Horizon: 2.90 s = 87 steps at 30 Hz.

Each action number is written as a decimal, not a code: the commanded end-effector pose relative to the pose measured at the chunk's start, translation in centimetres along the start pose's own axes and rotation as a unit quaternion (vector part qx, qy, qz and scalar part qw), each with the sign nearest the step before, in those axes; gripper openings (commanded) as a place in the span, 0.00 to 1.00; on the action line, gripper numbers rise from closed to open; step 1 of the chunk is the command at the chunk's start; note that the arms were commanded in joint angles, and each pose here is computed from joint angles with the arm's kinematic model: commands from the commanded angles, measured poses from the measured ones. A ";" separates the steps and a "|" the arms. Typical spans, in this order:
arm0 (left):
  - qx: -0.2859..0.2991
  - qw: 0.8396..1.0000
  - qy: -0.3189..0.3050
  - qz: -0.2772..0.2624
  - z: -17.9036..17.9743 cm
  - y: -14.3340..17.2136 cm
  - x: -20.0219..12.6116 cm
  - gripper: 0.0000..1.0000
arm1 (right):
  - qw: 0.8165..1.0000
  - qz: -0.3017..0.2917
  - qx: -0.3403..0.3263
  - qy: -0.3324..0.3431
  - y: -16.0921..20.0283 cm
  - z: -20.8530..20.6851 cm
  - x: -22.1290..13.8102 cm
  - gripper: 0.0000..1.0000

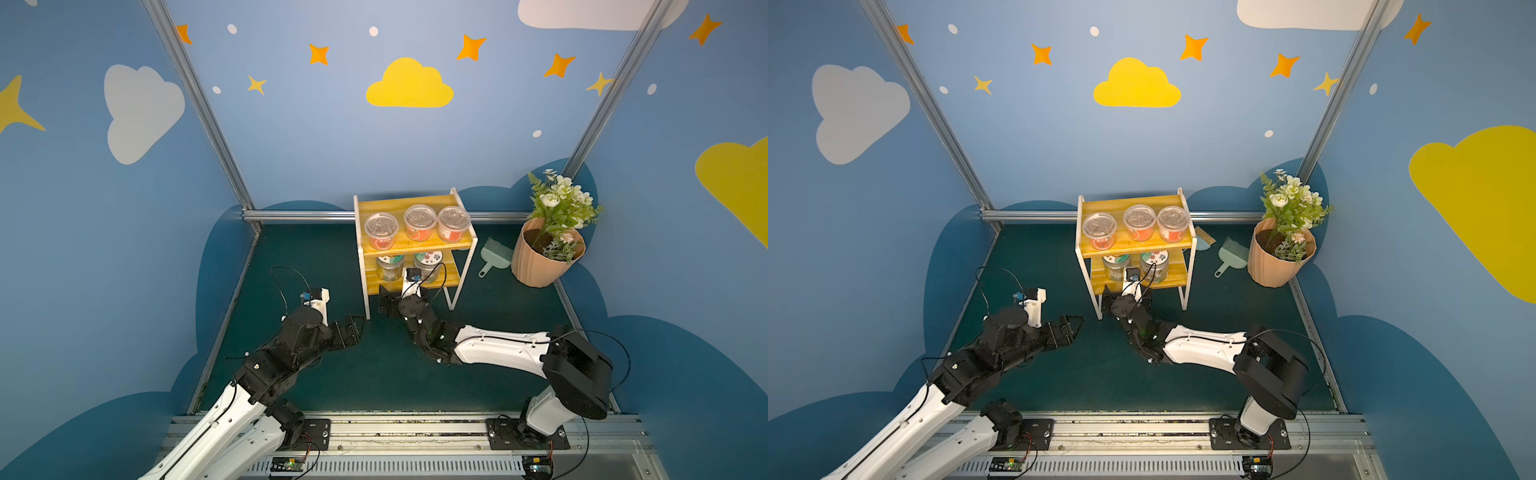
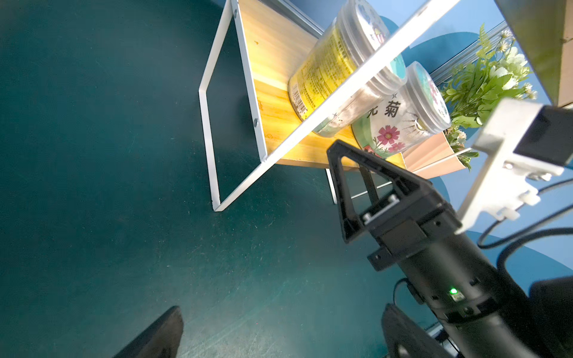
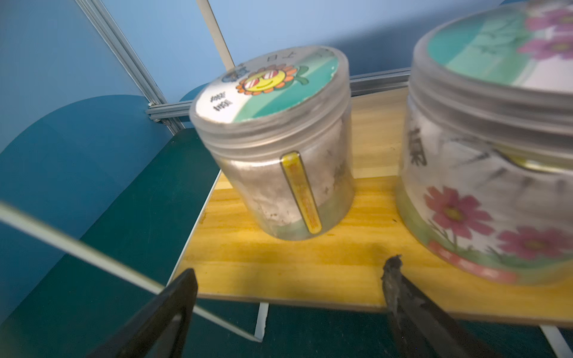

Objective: Place the seed container on the shelf
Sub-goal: Place the seed jar on the shelf, then reset both arms

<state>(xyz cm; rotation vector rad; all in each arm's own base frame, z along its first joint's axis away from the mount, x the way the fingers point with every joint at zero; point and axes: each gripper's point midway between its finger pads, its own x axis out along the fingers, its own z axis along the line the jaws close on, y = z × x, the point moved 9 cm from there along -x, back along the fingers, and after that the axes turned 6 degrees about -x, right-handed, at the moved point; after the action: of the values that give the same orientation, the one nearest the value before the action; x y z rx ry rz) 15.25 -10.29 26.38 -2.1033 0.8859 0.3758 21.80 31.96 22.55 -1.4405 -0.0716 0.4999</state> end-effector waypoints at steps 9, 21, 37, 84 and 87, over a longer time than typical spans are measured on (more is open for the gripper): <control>0.087 0.984 -0.119 -0.105 1.2 -2.6 -2.1 1.00 | 0.989 -0.005 -0.092 0.112 -2.1 -8.3 -10.0 0.98; 0.158 0.943 -0.208 -0.206 4.7 -4.7 0.9 1.00 | 0.964 -0.018 -0.138 0.226 0.4 -22.0 -16.4 0.98; 0.169 0.921 -0.263 -0.234 11.8 -8.3 6.9 1.00 | 0.944 0.068 -0.078 0.314 3.0 -29.8 -8.9 0.98; 0.217 0.929 -0.212 -0.214 17.9 -7.2 14.1 1.00 | 0.967 0.080 -0.062 0.235 5.3 -33.5 -0.8 0.98; 0.217 0.928 -0.211 -0.215 17.8 -7.2 14.1 1.00 | 0.970 0.038 -0.067 0.232 6.0 -33.4 -1.0 0.97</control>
<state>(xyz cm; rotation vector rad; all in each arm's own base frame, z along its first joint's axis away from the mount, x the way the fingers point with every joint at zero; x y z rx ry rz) 30.86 0.07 11.28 -1.6542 0.2189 0.3664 31.28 0.72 13.29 -1.6671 0.3449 0.2050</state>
